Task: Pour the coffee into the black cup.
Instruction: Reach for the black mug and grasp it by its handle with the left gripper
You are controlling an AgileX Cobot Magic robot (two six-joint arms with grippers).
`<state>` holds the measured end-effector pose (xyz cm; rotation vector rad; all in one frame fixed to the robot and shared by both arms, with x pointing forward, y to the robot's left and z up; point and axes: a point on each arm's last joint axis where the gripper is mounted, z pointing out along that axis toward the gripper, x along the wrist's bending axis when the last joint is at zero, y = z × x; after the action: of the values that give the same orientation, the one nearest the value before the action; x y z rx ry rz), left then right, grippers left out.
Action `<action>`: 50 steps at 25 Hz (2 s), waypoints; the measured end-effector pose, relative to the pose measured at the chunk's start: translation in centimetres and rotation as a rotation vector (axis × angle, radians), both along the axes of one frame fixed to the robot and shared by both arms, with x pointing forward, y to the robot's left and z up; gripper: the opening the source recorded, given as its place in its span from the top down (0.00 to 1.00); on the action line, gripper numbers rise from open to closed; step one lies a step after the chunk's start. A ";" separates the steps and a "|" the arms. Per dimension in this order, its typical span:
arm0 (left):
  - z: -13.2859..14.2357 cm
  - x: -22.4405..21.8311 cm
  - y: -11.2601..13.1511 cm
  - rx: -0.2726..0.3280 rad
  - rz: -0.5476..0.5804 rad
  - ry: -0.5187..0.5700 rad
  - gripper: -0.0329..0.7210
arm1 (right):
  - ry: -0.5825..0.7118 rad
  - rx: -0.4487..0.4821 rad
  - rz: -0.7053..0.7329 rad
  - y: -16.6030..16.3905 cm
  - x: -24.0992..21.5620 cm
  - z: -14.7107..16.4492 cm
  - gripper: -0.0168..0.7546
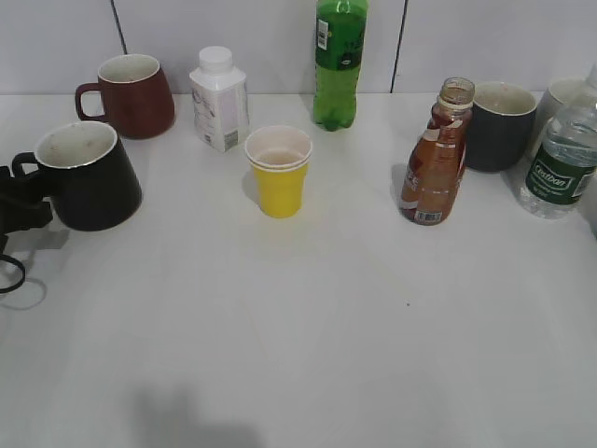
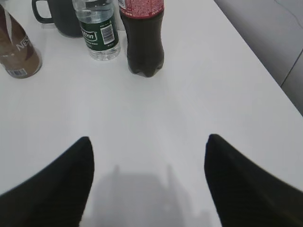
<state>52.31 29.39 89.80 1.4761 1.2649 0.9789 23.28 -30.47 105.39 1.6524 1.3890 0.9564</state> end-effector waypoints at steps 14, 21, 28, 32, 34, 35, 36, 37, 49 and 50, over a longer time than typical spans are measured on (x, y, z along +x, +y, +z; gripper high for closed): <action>-0.3 0.6 0.3 0.002 -0.003 -0.008 0.42 | 0.000 0.000 0.000 0.0 0.0 0.0 0.24; -0.1 1.2 0.9 0.005 -0.067 -0.025 0.44 | 0.000 0.000 0.000 0.0 0.0 0.0 0.24; 0.0 1.5 1.1 0.008 -0.105 -0.018 0.44 | 0.000 0.000 0.000 0.0 0.0 0.0 0.24; 0.1 2.0 0.9 0.019 -0.139 -0.026 0.45 | 0.000 0.000 0.000 0.0 0.0 0.0 0.24; -0.1 2.1 0.8 0.021 -0.150 -0.020 0.47 | 0.000 0.000 0.000 0.0 0.0 0.0 0.24; -0.2 2.2 0.8 0.022 -0.154 -0.018 0.48 | 0.000 0.000 0.000 0.0 0.0 0.0 0.24; -0.3 2.3 0.8 0.022 -0.161 -0.018 0.49 | 0.000 0.000 0.000 0.0 0.0 0.0 0.24; -0.3 2.4 0.7 0.022 -0.171 -0.023 0.52 | 0.000 0.000 0.000 0.0 0.0 0.0 0.24; -0.2 3.5 0.5 0.019 -0.206 -0.079 0.70 | 0.000 0.000 0.000 0.0 0.0 0.0 0.24; -0.2 3.5 0.5 0.019 -0.209 -0.081 0.71 | 0.000 0.000 0.000 0.0 0.0 0.0 0.24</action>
<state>55.83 29.90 89.57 1.5330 1.0233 0.9041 23.28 -30.47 105.39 1.6524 1.3890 0.9564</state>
